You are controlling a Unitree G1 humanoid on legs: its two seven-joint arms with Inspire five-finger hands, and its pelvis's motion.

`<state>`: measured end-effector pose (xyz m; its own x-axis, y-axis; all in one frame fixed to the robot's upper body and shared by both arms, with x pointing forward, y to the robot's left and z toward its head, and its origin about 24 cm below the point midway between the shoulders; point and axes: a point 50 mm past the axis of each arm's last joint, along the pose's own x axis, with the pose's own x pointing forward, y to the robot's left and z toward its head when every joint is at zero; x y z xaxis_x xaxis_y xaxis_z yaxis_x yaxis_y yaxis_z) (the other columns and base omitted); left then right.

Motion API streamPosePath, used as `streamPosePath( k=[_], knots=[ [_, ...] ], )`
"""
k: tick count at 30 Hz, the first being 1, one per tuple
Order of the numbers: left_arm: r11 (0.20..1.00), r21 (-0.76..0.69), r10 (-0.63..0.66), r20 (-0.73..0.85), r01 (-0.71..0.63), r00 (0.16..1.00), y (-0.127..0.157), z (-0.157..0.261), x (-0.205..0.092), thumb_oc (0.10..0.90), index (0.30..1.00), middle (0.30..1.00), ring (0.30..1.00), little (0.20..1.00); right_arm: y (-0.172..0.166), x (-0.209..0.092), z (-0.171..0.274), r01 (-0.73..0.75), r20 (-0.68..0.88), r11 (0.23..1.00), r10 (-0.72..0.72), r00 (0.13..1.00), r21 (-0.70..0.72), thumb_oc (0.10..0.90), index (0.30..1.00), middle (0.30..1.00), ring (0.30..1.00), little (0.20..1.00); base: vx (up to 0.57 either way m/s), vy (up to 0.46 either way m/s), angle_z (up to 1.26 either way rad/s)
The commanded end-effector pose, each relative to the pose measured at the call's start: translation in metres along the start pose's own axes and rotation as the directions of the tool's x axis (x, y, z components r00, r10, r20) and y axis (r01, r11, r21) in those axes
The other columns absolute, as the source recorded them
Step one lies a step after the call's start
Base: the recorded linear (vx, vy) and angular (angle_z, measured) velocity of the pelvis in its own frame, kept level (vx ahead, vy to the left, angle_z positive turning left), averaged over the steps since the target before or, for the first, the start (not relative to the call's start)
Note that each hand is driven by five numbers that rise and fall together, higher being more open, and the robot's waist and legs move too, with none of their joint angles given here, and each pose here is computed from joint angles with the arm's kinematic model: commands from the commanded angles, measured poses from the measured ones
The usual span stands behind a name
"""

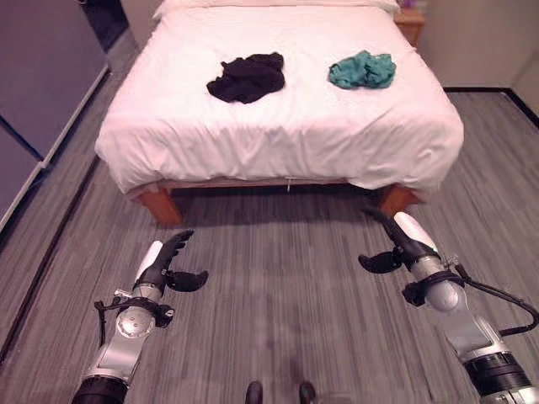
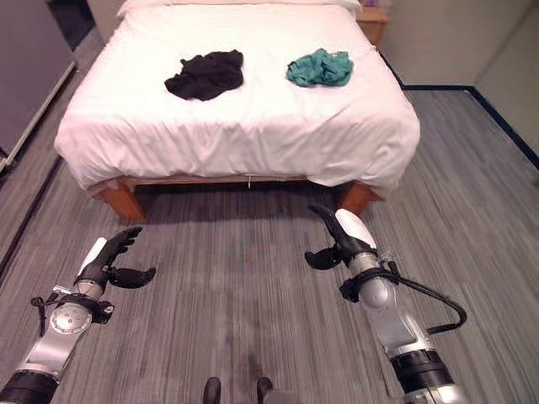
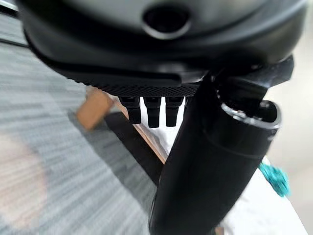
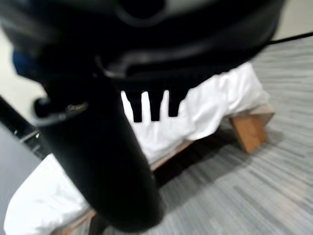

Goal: Pick up bed clothes into laundry basket.

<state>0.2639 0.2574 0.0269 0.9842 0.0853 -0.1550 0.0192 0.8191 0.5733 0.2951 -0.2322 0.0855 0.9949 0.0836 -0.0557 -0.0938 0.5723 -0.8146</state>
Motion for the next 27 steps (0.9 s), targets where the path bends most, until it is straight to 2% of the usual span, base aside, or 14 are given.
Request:
streamPosePath(
  k=[1, 6, 11, 18, 27],
  knots=[
    [0.982, 0.006, 0.184, 0.24, -0.191, 0.953, 0.045, 0.054, 0.016, 0.8, 0.9, 0.9, 0.9, 0.9, -0.032, 0.015, 0.042, 0.171, 0.175, 0.985, -0.169, 0.97, 0.001, 0.8, 0.9, 0.9, 0.9, 0.9, 0.41, -0.126, -0.1],
    [0.977, 0.015, 0.204, 0.251, -0.215, 0.946, 0.058, 0.059, 0.021, 0.8, 0.9, 0.9, 0.9, 0.9, -0.032, 0.025, 0.049, 0.179, 0.198, 0.983, -0.182, 0.963, 0.032, 0.8, 0.9, 0.9, 0.9, 0.9, 0.44, -0.146, -0.12],
    [0.975, 0.025, 0.208, 0.238, -0.22, 0.949, 0.057, 0.054, 0.019, 0.8, 0.9, 0.9, 0.9, 0.9, -0.031, 0.023, 0.049, 0.172, 0.201, 0.984, -0.176, 0.964, 0.038, 0.8, 0.9, 0.9, 0.9, 0.9, 0.4, -0.22, 0.33],
    [0.984, 0.017, 0.17, 0.219, -0.178, 0.961, 0.041, 0.046, 0.01, 0.8, 0.9, 0.9, 0.9, 0.9, -0.024, 0.013, 0.044, 0.144, 0.206, 0.989, -0.148, 0.967, 0.031, 0.8, 0.9, 0.9, 0.9, 0.9, 0.39, -0.238, -0.11],
    [0.988, 0.002, 0.147, 0.248, -0.152, 0.958, 0.023, 0.049, 0.004, 0.8, 0.9, 0.9, 0.9, 0.9, -0.052, 0.007, 0.034, 0.205, 0.204, 0.976, -0.186, 0.961, -0.077, 0.8, 0.9, 0.9, 0.9, 0.9, 0.36, 0.004, -0.39]
  ],
)
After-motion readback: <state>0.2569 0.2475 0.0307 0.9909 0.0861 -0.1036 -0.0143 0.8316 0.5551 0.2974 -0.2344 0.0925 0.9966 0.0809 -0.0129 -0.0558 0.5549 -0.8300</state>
